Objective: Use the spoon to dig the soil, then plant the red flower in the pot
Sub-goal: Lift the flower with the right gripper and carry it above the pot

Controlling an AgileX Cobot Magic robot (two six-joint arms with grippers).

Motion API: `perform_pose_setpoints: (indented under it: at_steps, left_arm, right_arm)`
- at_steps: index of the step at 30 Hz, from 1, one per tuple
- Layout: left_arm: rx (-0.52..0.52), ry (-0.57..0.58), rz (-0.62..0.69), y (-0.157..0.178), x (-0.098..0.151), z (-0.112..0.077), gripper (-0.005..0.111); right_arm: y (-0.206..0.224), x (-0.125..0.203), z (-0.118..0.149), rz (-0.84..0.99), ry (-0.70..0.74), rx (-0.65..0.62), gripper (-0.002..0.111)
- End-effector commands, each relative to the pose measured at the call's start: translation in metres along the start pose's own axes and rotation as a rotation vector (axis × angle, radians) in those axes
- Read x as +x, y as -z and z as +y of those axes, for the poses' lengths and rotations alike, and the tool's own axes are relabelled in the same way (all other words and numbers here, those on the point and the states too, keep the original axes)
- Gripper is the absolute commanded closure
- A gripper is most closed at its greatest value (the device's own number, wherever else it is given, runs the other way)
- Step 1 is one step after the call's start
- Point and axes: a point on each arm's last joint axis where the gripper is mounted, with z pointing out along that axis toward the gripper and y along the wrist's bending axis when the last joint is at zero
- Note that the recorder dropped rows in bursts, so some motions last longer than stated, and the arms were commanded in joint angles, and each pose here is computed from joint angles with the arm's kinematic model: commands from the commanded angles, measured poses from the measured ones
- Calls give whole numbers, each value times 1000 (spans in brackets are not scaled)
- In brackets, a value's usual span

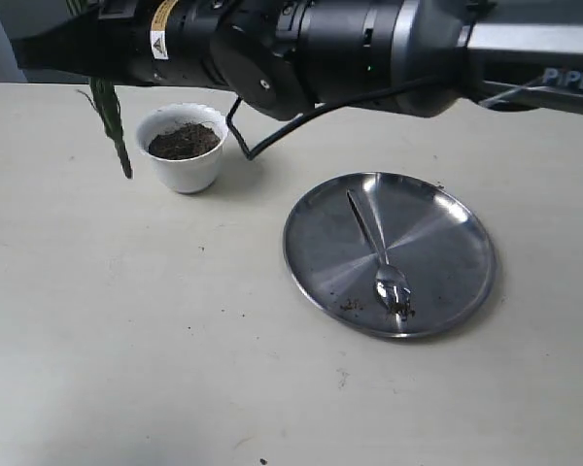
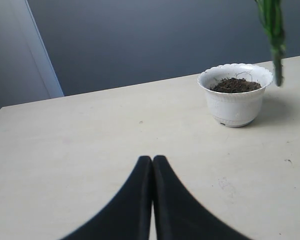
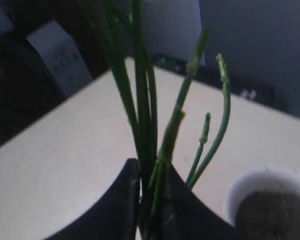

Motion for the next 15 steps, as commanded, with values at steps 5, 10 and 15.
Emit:
perform_pose_setpoints:
  at_steps: [5,10,15]
  left_arm:
    - [-4,4,-9,0,0,0,106]
    - [-4,4,-9,0,0,0,106]
    - [-4,4,-9,0,0,0,106]
  right_arm:
    - [-30,5,-74,-286,-34,44,109]
    - [-37,5,-92,-301,12,108,109]
    - [-51,3,-97,-316,69,112,109]
